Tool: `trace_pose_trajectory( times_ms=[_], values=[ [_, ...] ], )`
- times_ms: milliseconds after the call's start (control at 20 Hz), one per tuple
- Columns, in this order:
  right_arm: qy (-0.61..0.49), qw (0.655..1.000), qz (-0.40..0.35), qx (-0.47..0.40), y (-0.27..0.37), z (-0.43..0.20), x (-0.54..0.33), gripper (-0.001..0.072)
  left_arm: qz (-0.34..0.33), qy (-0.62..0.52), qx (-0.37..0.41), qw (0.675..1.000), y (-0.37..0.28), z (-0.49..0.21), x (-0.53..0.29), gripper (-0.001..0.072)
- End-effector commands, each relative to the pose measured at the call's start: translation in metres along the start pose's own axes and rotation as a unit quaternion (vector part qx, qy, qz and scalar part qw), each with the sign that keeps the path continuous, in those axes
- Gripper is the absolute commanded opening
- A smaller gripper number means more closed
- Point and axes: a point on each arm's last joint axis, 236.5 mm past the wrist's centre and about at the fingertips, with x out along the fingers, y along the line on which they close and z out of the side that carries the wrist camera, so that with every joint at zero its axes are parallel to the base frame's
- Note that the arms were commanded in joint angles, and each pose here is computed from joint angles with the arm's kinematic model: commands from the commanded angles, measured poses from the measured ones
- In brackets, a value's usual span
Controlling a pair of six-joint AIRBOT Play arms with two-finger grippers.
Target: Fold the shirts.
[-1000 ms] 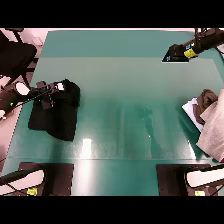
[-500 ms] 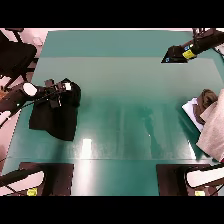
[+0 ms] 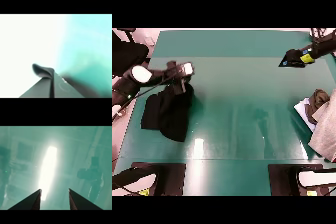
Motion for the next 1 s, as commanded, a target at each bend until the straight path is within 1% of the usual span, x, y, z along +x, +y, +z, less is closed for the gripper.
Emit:
trace_pose_trajectory(
  times_ms=[0, 100, 200, 350, 450, 500, 650, 800, 900, 950],
  values=[
    [-0.033, 0.999, -0.014, 0.038, -0.018, -0.012, -0.019, 0.0409, 0.026, -0.179, -0.077, 0.981, 0.02, 0.148, -0.029, 0.0023],
    [-0.046, 0.997, -0.023, 0.054, -0.028, -0.025, -0.032, 0.0409, 0.019, -0.261, -0.094, 0.961, 0.014, 0.219, -0.054, 0.0023],
    [-0.064, 0.995, -0.034, 0.074, -0.04, -0.037, -0.043, 0.0409, 0.002, -0.323, -0.1, 0.941, -0.001, 0.274, -0.079, 0.0023],
    [-0.099, 0.988, -0.055, 0.106, -0.062, -0.056, -0.058, 0.0409, -0.014, -0.4, -0.081, 0.913, -0.013, 0.347, -0.119, 0.0023],
    [-0.119, 0.982, -0.07, 0.128, -0.076, -0.071, -0.066, 0.0409, 0.003, -0.446, -0.062, 0.893, -0.002, 0.384, -0.155, 0.0023],
    [-0.128, 0.979, -0.077, 0.137, -0.082, -0.077, -0.069, 0.0408, 0.023, -0.466, -0.058, 0.883, 0.011, 0.396, -0.175, 0.0023],
    [-0.162, 0.968, -0.099, 0.165, -0.102, -0.094, -0.082, 0.0408, 0.12, -0.507, -0.064, 0.851, 0.066, 0.41, -0.238, 0.0024],
    [-0.197, 0.956, -0.12, 0.18, -0.114, -0.102, -0.099, 0.0408, 0.183, -0.507, -0.05, 0.841, 0.105, 0.396, -0.272, 0.0024],
    [-0.217, 0.95, -0.13, 0.182, -0.118, -0.101, -0.111, 0.0408, 0.189, -0.485, -0.057, 0.852, 0.121, 0.377, -0.268, 0.0024],
    [-0.224, 0.949, -0.131, 0.179, -0.117, -0.099, -0.114, 0.0408, 0.179, -0.455, -0.055, 0.871, 0.123, 0.363, -0.253, 0.0024]
  ],
)
